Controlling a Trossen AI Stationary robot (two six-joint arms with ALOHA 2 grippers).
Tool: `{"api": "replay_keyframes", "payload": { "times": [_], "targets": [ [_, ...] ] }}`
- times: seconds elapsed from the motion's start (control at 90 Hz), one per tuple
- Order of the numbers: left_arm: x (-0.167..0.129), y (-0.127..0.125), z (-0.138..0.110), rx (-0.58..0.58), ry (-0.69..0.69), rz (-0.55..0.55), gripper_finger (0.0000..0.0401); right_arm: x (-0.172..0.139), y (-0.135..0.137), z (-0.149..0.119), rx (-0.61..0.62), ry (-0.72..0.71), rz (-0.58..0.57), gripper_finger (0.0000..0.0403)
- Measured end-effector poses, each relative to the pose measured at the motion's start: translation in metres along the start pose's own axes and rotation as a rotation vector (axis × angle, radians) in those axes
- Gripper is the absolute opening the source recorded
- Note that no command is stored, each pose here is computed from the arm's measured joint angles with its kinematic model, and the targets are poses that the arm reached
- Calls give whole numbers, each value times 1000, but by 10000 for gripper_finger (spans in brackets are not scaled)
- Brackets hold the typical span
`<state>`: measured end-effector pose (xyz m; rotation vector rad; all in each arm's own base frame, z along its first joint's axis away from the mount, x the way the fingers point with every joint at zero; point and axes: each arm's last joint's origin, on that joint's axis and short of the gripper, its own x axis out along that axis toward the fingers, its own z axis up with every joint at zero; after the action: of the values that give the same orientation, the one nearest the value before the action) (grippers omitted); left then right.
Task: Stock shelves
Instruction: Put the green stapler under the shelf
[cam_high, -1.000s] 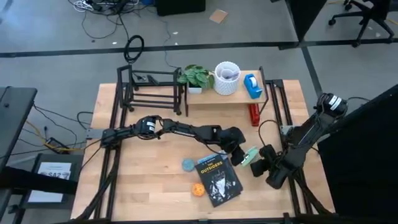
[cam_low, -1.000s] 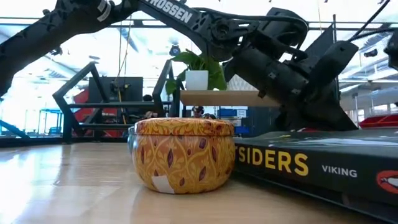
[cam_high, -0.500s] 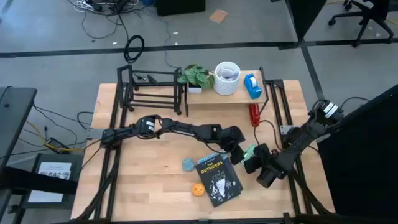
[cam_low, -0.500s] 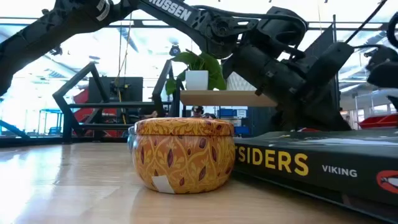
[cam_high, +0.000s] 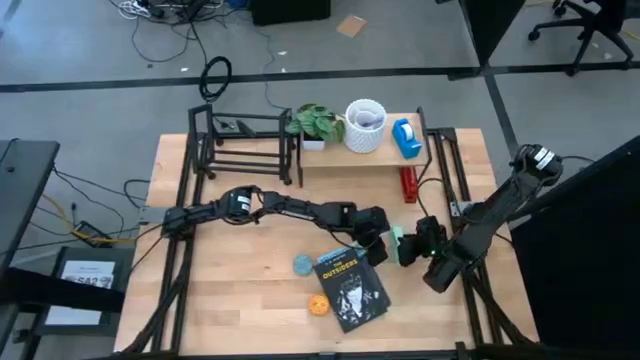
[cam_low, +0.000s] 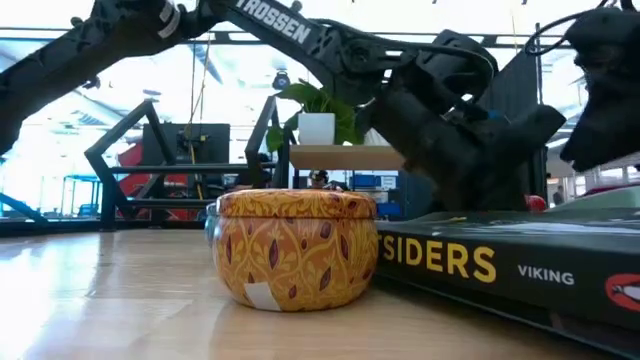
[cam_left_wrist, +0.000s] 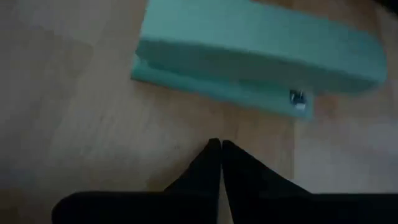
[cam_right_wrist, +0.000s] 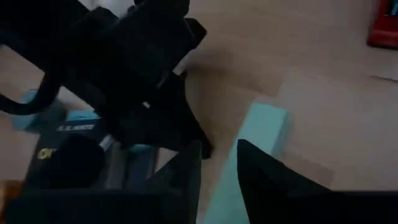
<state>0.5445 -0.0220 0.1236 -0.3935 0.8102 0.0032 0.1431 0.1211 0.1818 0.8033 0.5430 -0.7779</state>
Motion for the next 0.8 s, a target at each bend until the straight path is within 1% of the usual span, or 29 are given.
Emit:
{"api": "replay_keyframes", "payload": {
  "times": [0.111,0.2,0.256,0.333,0.4,0.467,0.567,0.611,0.667,0.711,0.8],
  "targets": [
    [-5,-1,2,16,7,18,0,-5,5,-3,-10,58,62,73],
    [-16,-4,6,52,25,48,0,-11,14,-12,-91,92,167,73],
    [-26,-5,9,90,48,108,0,-15,21,-20,-137,97,245,73],
    [-46,-15,15,169,56,221,0,-22,27,-32,-177,89,338,73],
    [-68,-28,20,237,58,314,0,-29,32,-41,-190,80,382,73],
    [-93,-46,23,297,56,377,0,-36,37,-50,-212,76,404,73],
    [-118,-69,16,365,89,469,0,-39,45,-65,-248,116,405,73],
    [-125,-77,11,392,105,514,0,-38,46,-73,-279,194,389,73],
    [-133,-88,4,425,115,563,0,-34,50,-85,-284,321,388,73],
    [-137,-94,0,446,118,596,0,-30,51,-92,-304,373,383,73],
    [-148,-108,-8,468,121,647,0,-16,53,-100,-401,349,375,73]
  ]
}}
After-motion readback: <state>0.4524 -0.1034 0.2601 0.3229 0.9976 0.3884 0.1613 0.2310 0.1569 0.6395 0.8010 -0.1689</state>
